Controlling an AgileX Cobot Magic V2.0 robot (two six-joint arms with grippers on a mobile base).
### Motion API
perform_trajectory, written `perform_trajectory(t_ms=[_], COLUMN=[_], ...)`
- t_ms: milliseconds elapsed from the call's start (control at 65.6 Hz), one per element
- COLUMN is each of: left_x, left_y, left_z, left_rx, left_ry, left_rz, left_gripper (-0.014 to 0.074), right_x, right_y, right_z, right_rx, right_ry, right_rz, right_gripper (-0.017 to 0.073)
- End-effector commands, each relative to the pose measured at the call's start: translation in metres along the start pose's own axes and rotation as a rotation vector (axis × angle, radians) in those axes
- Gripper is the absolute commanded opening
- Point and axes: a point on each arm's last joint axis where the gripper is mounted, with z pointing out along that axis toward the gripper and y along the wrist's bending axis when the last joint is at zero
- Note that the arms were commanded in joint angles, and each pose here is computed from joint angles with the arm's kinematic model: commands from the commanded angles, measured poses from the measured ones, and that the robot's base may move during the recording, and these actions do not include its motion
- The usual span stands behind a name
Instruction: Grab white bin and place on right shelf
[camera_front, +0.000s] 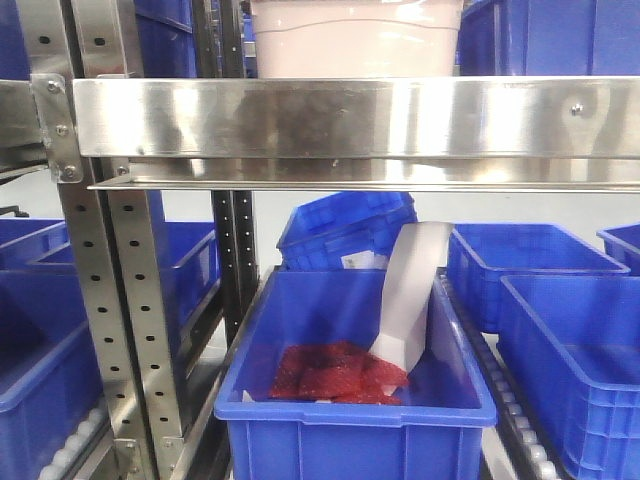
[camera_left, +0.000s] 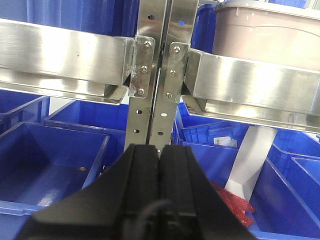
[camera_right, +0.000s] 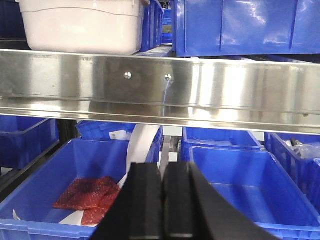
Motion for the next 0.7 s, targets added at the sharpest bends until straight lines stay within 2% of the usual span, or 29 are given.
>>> perform_trajectory(t_ms=[0,229,335,686], left_x=[-0.0079,-0.0079,-0.007,-0.007], left_y=[-0.0007,-0.0008,-0.0007,-0.0007], left_z=[-0.0012,-0.0012,-0.0011,-0.0011], left_rx=[0.012,0.011,0.008,0.008], left_ry=[-0.093,-0.093,-0.083,-0.083], left_rz=[-0.007,0.018,0.075,0.067], left_gripper=[-0.0126,-0.0126,-0.0126,-0.0126], right_x=[-0.0092,-0.0092,-0.0092,-0.0092], right_y=[0.0002,0.0002,0.0002,0.0002], right_z=[-0.0018,-0.0018,-0.0018,-0.0018], right_rx=[-0.003,-0.003,-0.003,-0.003], right_ry=[-0.104,-0.104,-0.104,-0.104], right_rz=[-0.013,-0.013,-0.013,-0.013], right_gripper=[0.0028,0.0028,0.0028,0.0028])
